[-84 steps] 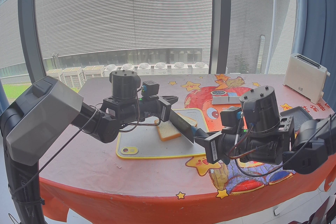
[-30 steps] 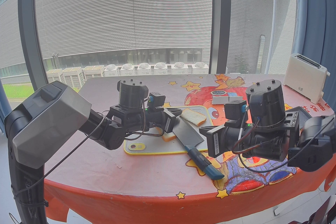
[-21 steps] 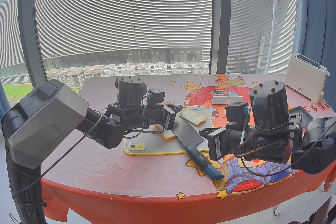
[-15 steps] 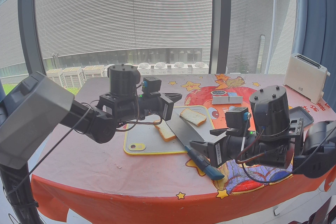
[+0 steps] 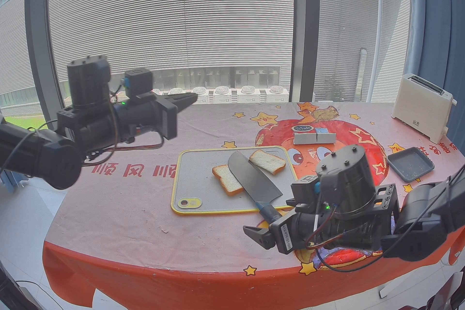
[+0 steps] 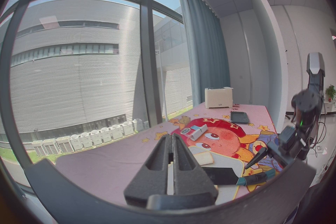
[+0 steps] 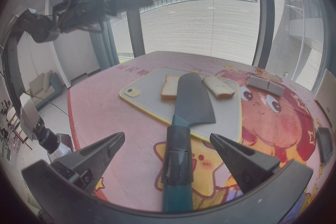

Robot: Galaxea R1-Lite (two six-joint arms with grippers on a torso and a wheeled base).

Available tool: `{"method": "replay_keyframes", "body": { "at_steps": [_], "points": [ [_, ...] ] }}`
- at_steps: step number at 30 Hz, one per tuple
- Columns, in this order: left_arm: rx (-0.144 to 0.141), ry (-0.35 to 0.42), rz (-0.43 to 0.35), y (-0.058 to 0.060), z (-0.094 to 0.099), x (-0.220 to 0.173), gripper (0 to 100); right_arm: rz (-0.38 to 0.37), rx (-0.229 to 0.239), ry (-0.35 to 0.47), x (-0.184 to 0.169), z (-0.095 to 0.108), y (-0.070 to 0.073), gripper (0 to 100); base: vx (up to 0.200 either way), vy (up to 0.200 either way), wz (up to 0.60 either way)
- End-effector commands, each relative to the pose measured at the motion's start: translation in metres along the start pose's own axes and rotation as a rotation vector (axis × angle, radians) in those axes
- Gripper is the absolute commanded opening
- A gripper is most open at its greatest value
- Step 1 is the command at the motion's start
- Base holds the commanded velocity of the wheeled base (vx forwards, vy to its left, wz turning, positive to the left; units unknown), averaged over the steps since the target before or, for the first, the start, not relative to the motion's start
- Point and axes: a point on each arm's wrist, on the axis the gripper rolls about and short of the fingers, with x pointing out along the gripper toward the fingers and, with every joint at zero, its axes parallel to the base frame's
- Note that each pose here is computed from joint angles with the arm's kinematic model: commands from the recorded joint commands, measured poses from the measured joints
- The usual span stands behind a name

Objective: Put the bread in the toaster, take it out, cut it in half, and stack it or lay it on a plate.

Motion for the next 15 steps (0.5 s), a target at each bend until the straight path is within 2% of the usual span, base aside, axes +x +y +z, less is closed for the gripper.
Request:
{"method": "replay_keyframes", "body": {
  "at_steps": [1, 2, 3, 6, 10, 15],
  "points": [
    [0.033, -0.073, 0.073, 0.009, 0.026, -0.041, 0, -0.006, -0.016, 0.078, 0.023, -0.016, 0.004, 100, 0.0, 0.0, 0.0],
    [0.034, -0.079, 0.083, 0.011, 0.029, -0.044, 0, -0.009, -0.018, 0.09, 0.026, -0.019, 0.004, 100, 0.0, 0.0, 0.0],
    [0.038, -0.085, 0.097, 0.014, 0.03, -0.048, 0, -0.01, -0.021, 0.1, 0.029, -0.021, 0.005, 0, 0.0, 0.0, 0.0],
    [0.048, -0.103, 0.127, 0.02, 0.036, -0.057, 0, -0.005, -0.024, 0.102, 0.03, -0.022, 0.006, 0, 0.0, 0.0, 0.0],
    [0.061, -0.13, 0.134, 0.017, 0.045, -0.066, 0, 0.003, -0.011, 0.065, 0.022, -0.014, 0.007, 0, 0.0, 0.0, 0.0],
    [0.058, -0.126, 0.134, 0.01, 0.044, -0.077, 0, 0.014, 0.016, 0.009, 0.008, -0.002, 0.007, 0, 0.0, 0.0, 0.0]
  ]
}}
